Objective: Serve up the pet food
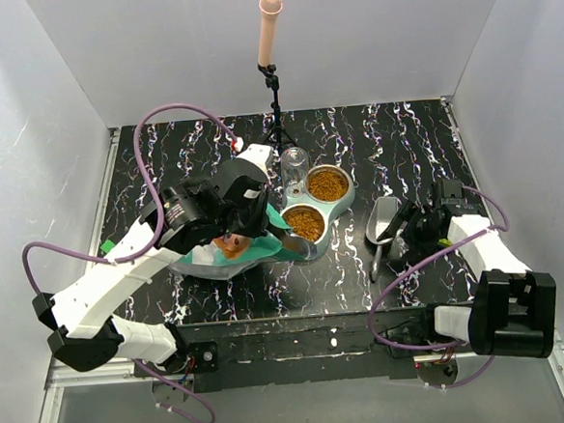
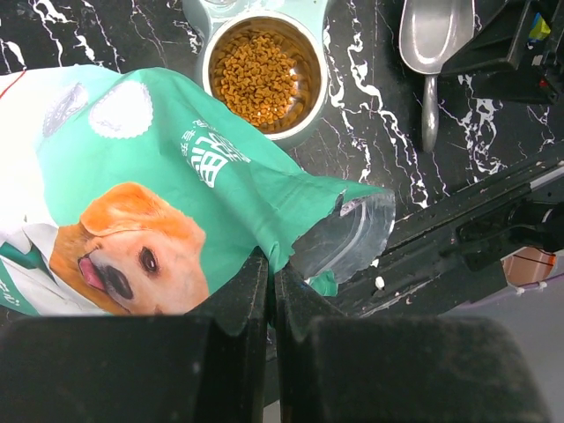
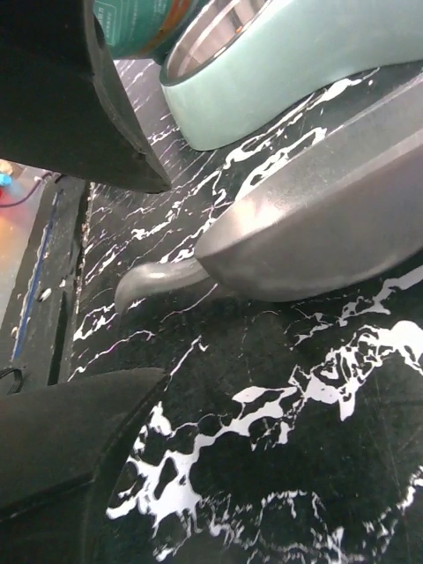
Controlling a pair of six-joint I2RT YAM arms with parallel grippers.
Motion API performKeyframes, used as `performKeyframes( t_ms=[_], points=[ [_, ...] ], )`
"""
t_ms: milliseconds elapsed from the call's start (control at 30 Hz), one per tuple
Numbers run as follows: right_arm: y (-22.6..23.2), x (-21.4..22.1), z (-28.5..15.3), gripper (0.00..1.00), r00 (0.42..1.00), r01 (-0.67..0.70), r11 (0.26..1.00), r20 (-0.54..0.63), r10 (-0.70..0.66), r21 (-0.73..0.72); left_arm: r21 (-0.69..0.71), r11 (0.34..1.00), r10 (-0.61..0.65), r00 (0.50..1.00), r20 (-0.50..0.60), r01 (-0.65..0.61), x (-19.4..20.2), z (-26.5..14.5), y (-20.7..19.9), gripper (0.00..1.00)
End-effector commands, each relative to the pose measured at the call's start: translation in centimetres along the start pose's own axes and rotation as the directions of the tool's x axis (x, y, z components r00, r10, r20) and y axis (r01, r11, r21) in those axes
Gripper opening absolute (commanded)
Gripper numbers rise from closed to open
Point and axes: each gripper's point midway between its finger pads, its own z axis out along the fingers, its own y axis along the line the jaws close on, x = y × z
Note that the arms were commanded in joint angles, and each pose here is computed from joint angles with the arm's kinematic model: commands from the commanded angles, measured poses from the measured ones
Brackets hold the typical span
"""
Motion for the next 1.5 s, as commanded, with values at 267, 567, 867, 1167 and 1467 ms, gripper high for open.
performKeyframes(
  t_ms=[267,567,867,1167,1467],
  points=[
    [13.8,5.4,-11.5,0.84,0.761,0.645,0.74,0.239,-0.603,-0.187,0.189,0.98,-0.102,0.971,0.216,0.061,-4.8,-6.0,-1.9,0.0],
    [23.5,15.8,-15.5,0.73,0.497,0.854,0.409,0.275,-0.823,-0.321,0.198,0.978,-0.109,0.973,0.203,0.068,-4.5,-6.3,-1.9,0.0],
    [26.3,17.2,-11.4,0.56,0.495,0.866,0.46,0.215,-0.842,-0.195,0.196,0.977,-0.125,0.967,0.22,0.082,-4.9,-7.1,-1.5,0.0],
    [26.7,19.5,-9.0,0.44,0.394,0.919,0.378,0.227,-0.891,-0.109,0.203,0.975,-0.136,0.962,0.237,0.088,-5.2,-7.8,-1.4,0.0],
    [29.2,19.4,-13.7,0.01,0.431,0.902,0.424,0.235,-0.871,-0.08,0.131,0.991,-0.071,0.956,0.286,0.035,-6.1,-9.6,0.4,0.0]
  ],
)
